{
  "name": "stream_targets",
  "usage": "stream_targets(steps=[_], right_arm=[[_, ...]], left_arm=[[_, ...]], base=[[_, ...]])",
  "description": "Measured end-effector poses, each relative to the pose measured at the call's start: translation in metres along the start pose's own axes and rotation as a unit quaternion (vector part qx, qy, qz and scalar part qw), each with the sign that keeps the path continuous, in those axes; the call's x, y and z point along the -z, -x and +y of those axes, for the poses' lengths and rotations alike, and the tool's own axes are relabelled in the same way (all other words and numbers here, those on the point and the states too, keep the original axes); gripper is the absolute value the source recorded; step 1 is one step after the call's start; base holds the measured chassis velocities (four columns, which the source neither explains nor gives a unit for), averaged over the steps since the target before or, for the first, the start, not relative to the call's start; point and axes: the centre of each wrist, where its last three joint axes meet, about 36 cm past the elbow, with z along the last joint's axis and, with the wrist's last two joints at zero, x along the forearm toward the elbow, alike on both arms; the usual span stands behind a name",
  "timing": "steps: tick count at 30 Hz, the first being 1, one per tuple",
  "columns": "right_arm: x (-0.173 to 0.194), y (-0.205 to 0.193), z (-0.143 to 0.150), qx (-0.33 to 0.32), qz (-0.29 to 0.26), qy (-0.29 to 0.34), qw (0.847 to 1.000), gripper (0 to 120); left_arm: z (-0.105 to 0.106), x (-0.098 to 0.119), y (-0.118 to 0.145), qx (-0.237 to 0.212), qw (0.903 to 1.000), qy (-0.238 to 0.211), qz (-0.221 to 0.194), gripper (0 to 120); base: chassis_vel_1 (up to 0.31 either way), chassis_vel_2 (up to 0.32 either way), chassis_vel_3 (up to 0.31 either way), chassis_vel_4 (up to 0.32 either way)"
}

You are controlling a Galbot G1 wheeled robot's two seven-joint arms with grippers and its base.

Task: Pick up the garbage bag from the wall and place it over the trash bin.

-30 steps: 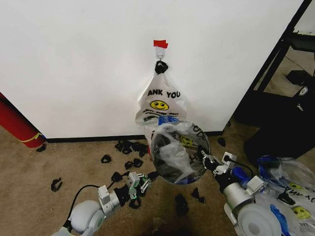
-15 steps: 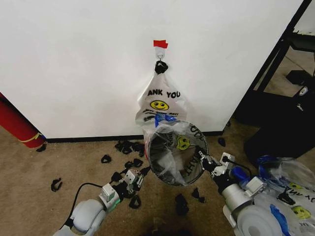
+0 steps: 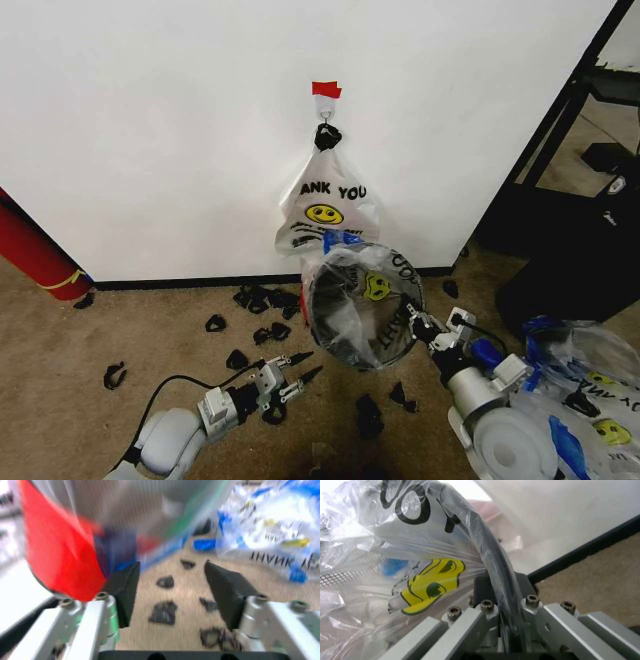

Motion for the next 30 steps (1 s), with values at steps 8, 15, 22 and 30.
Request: stream_targets(steps=[8,15,22,30], right_arm=[[-0.013,0.009,-0.019,-0.002,-0.033,-0.019,0.999,0],[-0.037,0.015,-0.022,0.018,-0.052,-0.065,0.996,0],[-0.056,0.016,-0.021,0.049,-0.047,-0.095,0.993,0],[-0.064,0.029,-0.029,0.071,-0.052,-0.112,0.99,0]], left_arm=[[-0.004,0.044,-0.008,0.131,0.9901,0.003,-0.049,87],[-0.058,0.121,0.017,0.261,0.9499,-0.133,-0.109,71],[-0.112,0.143,0.052,0.189,0.93,-0.297,-0.107,46],[-0.114,0.143,0.097,0.266,0.9112,-0.314,-0.008,15]], base=[[0.0,0.0,0.0,0.0],[0.0,0.0,0.0,0.0],[0.0,0.0,0.0,0.0],[0.0,0.0,0.0,0.0]])
